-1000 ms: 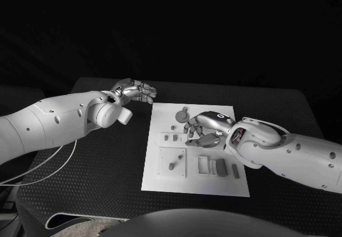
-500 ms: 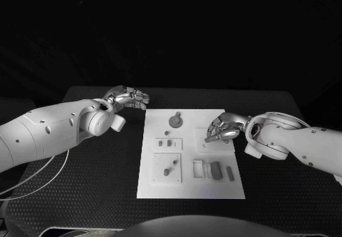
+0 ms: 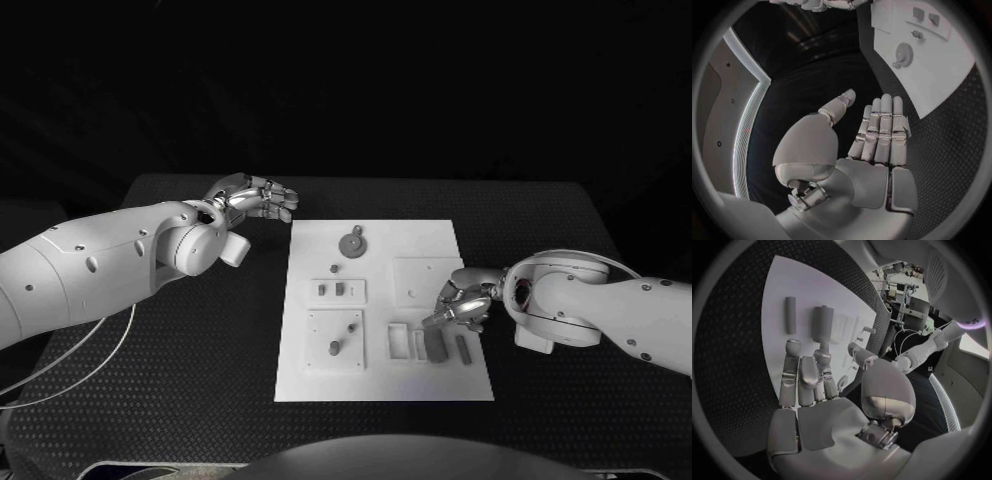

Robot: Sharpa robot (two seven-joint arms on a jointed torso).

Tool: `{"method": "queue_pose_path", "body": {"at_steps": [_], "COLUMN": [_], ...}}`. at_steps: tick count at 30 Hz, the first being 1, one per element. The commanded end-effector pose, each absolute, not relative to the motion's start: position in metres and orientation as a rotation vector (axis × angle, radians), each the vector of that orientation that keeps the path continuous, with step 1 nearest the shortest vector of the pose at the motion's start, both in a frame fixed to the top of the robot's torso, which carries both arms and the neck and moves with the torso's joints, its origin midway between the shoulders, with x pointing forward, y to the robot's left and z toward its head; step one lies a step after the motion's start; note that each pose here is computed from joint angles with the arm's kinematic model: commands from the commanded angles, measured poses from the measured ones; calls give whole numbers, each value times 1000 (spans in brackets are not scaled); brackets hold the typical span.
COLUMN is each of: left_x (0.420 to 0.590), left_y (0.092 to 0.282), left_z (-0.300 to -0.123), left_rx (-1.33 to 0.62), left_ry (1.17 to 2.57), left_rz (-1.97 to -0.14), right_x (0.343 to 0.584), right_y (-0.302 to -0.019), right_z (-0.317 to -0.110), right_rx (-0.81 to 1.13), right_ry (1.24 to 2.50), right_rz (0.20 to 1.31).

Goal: Assemble the parts on the task board

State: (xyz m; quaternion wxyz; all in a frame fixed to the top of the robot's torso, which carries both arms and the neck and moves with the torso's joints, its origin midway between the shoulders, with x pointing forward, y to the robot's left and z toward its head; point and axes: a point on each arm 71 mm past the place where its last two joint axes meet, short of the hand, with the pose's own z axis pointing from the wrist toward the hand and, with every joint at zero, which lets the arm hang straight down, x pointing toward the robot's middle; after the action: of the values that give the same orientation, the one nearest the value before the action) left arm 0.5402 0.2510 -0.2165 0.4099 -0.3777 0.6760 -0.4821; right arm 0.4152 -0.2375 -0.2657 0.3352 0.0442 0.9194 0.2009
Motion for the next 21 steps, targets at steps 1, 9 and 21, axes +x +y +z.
{"method": "queue_pose_path", "body": {"at_steps": [1,9,21], "left_x": [540,540,540], "left_y": [249,251,251], "left_z": [-216,-216,-216], "left_rx": [-947,-949,-950], "left_ry": [1706,1707,1713], "left_rz": [-1237,-1234,-1236], "right_x": [411,412,404], "right_y": [-243,-252,-248], "right_z": [-271,-272,-285], "right_rx": [50,4,-16], "right_ry": [2462,2441,2490], "right_rz": [405,329,323]}}
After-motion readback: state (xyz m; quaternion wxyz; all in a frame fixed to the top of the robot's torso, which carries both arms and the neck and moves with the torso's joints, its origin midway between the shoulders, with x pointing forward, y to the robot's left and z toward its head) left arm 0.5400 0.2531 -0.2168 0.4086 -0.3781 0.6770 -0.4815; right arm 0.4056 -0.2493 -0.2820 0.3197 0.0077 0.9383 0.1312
